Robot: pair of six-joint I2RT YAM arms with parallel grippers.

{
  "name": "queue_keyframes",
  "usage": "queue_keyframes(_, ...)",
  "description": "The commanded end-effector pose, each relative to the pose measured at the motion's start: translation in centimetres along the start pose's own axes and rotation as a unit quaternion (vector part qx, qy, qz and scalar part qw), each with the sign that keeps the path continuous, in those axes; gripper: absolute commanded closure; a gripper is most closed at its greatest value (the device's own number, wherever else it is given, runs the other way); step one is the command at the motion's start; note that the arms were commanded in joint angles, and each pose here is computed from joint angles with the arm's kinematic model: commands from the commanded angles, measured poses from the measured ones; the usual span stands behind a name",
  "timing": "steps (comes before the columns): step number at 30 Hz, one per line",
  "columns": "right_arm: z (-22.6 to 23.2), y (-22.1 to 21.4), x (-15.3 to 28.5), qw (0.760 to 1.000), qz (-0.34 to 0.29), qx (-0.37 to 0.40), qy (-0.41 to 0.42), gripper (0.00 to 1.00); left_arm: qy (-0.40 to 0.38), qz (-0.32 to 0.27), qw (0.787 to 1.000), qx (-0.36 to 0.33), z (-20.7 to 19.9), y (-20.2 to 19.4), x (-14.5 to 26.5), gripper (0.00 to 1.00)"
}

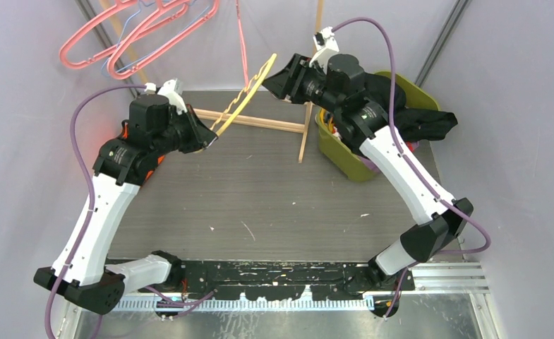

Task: Remove the skirt from the hanger
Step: Place the hanger at the clothesline.

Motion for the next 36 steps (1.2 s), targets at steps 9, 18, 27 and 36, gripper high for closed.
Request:
queue_keyframes(9,5.4,1.9,0.9,0.995,-0.037,0.026,0.087,0.43,-0.047,-0.051,0.997,-0.021,-1.6,2.1,0.6,1.00)
queue_keyframes(18,6.3,-0.9,3.8,0.994,0.006,0.064,0.093,0.44,-0.054,-0.072,0.996,-0.026,-2.3,3.6,0.0,1.00)
queue_keyframes(27,5.8,-1.9,3.0,0.995,0.013,0.057,0.083,0.44,-0.070,-0.082,0.994,-0.028,-3.4,4.8,0.3,1.00)
queue_keyframes(36,5.7,-2.6,-0.1,0.995,0.023,0.044,0.092,0.44,-0.056,-0.079,0.995,-0.026,-2.7,4.2,1.1,1.00)
Point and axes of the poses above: each gripper's point midway between its finger pads, its own x axis back along the fingers, its own z axis along the line the jaws close on, y = z × x, the point moved 6 cm from there along x, back along the fingers, and after that the axes turned 1 degree about x, right-handed, at the moved point
